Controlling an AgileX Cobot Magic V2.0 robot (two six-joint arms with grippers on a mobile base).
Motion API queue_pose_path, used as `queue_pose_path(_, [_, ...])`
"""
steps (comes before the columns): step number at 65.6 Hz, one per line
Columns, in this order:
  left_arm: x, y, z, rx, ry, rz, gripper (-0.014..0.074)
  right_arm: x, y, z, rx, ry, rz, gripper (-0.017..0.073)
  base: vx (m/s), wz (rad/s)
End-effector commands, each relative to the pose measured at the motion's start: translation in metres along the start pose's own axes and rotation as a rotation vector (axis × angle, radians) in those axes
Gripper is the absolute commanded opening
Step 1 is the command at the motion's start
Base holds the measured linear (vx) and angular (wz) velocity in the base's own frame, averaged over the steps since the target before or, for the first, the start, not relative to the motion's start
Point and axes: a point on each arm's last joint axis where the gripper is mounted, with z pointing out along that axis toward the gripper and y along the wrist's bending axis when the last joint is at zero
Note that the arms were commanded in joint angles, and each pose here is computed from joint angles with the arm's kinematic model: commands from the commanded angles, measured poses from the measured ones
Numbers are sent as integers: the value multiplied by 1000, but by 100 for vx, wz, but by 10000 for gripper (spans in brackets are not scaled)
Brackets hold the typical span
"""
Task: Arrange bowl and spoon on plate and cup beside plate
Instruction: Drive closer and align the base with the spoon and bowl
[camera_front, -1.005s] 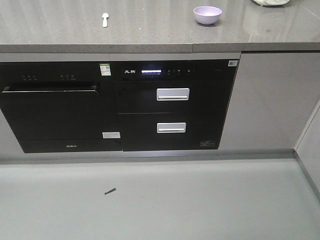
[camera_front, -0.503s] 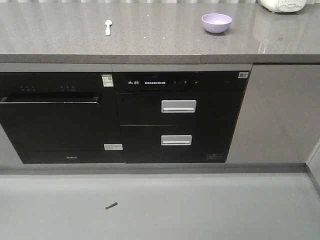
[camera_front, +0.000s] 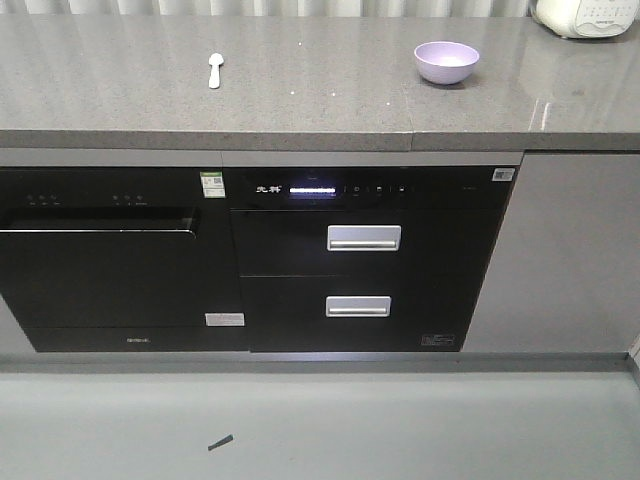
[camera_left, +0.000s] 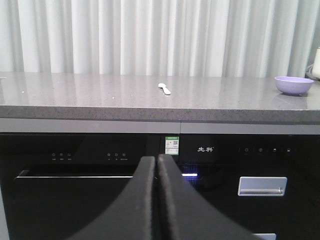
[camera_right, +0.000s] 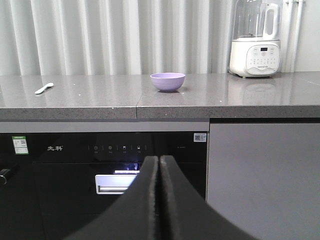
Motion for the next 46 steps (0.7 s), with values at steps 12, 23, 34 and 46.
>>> queue_pose_path(12, [-14, -2, -2, 16, -108, -8, -6, -4, 1, 0, -9, -70, -10, -9, 17, -4])
queue_pose_path(23, [-14, -2, -2, 16, -108, -8, -6, -4, 1, 0, -9, -70, -10, -9, 17, -6])
queue_pose_path(34, [-14, -2, -2, 16, -108, -8, -6, -4, 1, 0, -9, -70, -10, -9, 17, -6])
queue_pose_path(46, [-14, -2, -2, 16, -108, -8, -6, -4, 1, 0, -9, -70, -10, -9, 18, -6])
